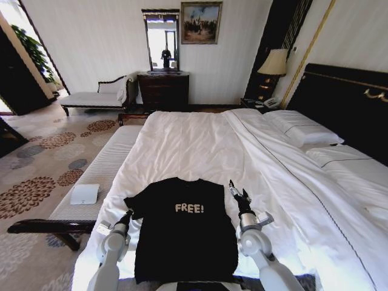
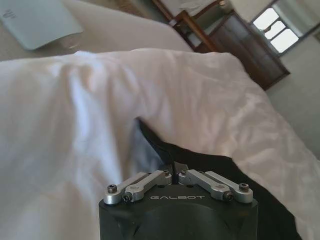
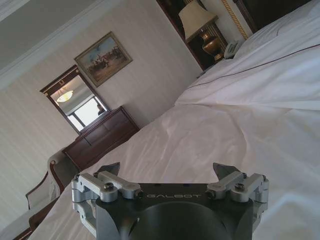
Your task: Fold the clothes on the bed.
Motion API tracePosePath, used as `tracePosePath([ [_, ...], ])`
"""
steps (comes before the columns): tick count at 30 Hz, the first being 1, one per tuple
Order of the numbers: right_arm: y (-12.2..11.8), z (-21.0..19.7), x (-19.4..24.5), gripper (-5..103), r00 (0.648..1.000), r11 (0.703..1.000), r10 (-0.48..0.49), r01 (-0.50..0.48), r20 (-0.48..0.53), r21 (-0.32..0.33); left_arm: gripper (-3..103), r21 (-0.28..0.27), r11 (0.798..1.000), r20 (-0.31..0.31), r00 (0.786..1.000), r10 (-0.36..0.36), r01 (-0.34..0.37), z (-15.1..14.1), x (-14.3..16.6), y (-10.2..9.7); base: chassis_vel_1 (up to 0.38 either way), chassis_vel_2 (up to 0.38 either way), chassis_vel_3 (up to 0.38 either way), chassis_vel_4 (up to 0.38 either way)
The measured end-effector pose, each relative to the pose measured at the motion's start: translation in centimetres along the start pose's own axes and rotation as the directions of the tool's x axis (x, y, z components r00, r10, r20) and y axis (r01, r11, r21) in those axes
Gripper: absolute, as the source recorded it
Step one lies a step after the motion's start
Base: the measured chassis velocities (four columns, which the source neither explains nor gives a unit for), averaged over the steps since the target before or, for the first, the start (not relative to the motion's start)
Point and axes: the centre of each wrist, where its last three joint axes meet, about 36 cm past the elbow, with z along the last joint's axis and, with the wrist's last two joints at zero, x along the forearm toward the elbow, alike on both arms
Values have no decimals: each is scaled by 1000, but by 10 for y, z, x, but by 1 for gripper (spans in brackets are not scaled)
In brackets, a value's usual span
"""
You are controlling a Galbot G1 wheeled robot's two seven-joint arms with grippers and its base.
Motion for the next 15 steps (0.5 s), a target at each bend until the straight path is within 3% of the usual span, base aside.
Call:
tracePosePath([
  [2,0,0,0,100,1000,1000,1,-1,-1,1,1,-23,999,8,1000,26,-26,1,2,-3,0,0,0,0],
  [5,1,4,0,100,1000,1000,2,-2,-6,2,1,-131,982,12,990,141,-138,9,4,-15,0,0,0,0],
  [6,1,4,0,100,1000,1000,2,-2,-6,2,1,-131,982,12,990,141,-138,9,4,-15,0,0,0,0],
  [11,6,8,-4,100,1000,1000,4,-4,-20,-1,1,-239,945,-27,974,223,-223,22,-3,-12,0,0,0,0],
  [13,7,8,-5,100,1000,1000,5,-5,-20,-3,1,-249,940,-33,972,231,-232,24,-3,-12,0,0,0,0],
  [15,7,9,-6,100,1000,1000,7,-7,-21,-5,1,-274,922,-61,961,269,-275,30,-3,-11,0,0,0,0],
])
